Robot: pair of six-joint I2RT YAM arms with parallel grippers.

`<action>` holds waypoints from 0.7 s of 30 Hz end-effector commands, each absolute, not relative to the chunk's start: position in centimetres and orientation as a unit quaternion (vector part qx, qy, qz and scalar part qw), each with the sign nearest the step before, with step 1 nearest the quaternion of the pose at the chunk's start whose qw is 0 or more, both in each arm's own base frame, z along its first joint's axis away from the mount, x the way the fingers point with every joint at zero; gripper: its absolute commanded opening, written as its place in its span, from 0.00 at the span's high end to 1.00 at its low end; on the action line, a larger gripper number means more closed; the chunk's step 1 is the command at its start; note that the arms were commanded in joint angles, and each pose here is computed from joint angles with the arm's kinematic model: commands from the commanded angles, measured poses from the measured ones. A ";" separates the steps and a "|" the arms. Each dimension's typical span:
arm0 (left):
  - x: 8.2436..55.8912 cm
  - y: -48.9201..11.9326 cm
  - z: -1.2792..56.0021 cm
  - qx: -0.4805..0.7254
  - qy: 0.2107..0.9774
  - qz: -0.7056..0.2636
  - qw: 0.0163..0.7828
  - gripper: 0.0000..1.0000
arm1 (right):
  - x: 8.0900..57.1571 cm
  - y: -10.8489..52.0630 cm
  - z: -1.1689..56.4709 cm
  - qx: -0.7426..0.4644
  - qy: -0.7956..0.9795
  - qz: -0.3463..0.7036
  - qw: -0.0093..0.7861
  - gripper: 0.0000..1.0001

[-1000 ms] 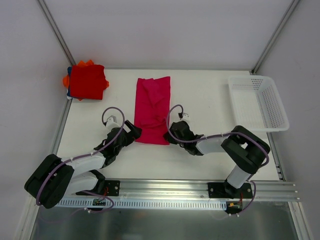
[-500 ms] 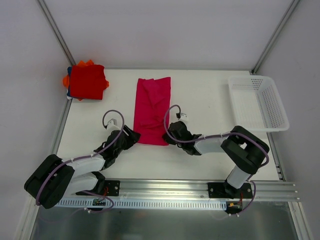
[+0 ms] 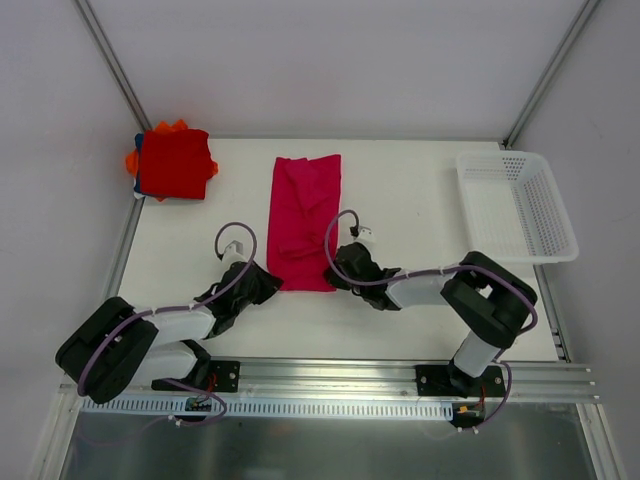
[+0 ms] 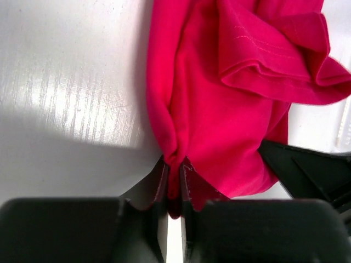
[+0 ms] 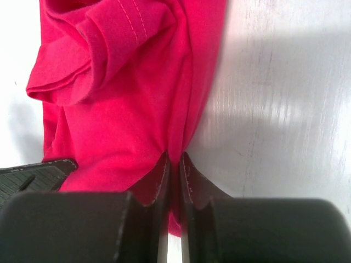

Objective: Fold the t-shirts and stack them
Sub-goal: Fold the tshirt

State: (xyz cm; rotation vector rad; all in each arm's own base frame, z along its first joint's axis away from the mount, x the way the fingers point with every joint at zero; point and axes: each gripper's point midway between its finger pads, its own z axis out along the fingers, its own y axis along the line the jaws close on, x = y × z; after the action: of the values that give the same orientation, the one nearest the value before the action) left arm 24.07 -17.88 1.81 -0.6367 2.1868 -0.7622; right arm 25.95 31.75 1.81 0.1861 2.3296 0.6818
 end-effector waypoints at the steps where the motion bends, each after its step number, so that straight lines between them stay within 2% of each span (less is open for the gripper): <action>1: 23.4 -18.7 2.2 -0.232 0.861 -0.297 0.342 0.99 | 23.3 29.8 0.1 0.053 0.925 0.205 0.316 0.99; 7: 21.8 -19.1 5.6 -0.203 0.864 -0.294 0.354 1.00 | 19.8 29.4 2.9 0.028 0.929 0.171 0.328 0.99; 11: 20.6 -19.5 9.5 -0.188 0.848 -0.331 0.370 1.00 | 16.9 28.5 5.6 0.016 0.934 0.144 0.328 0.99; 21: 19.1 -19.7 16.3 -0.158 0.818 -0.386 0.396 1.00 | 14.8 27.9 11.5 0.011 0.927 0.140 0.349 0.99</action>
State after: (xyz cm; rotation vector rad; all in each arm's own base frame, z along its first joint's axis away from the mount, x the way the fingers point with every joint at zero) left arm 19.28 -19.76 14.09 -0.4438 2.0928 -0.9823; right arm 14.90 30.21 9.99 0.0014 2.4071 0.4779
